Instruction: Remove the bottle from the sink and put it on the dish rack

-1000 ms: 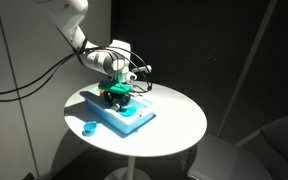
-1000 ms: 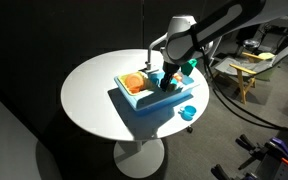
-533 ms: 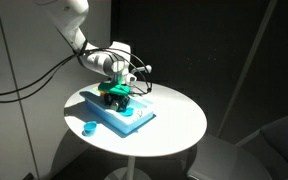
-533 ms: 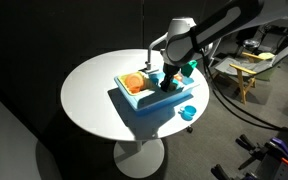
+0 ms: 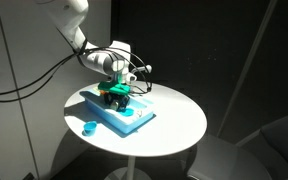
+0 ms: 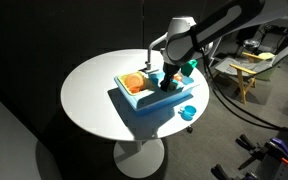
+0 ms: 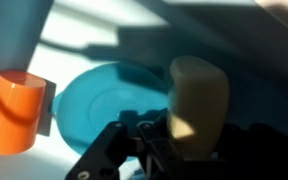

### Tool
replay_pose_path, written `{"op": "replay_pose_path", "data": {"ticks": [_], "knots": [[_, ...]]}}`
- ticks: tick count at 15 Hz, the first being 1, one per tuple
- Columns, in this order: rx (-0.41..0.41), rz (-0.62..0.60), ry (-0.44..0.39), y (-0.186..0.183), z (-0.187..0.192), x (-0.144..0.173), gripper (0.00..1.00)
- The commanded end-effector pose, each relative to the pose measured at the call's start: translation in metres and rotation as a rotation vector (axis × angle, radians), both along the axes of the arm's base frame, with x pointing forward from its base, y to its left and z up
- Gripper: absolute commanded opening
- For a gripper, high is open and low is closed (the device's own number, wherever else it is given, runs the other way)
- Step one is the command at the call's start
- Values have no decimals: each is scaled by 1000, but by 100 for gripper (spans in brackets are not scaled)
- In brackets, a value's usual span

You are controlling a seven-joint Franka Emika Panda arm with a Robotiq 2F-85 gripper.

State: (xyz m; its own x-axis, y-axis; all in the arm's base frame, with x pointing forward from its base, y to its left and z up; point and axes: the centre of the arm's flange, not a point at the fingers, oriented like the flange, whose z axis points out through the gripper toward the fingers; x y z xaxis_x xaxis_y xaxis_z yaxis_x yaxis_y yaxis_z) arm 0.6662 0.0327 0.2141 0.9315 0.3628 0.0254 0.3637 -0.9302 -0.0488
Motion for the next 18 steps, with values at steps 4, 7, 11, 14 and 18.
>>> {"op": "replay_pose_path", "data": {"ticks": [4, 7, 11, 14, 18], "knots": [[9, -31, 29, 6, 30, -5, 5], [8, -40, 37, 7, 37, -6, 5], [4, -52, 52, 8, 46, -8, 5], [0, -61, 64, 9, 54, -10, 5], [-9, -76, 80, 11, 66, -13, 5]]}}
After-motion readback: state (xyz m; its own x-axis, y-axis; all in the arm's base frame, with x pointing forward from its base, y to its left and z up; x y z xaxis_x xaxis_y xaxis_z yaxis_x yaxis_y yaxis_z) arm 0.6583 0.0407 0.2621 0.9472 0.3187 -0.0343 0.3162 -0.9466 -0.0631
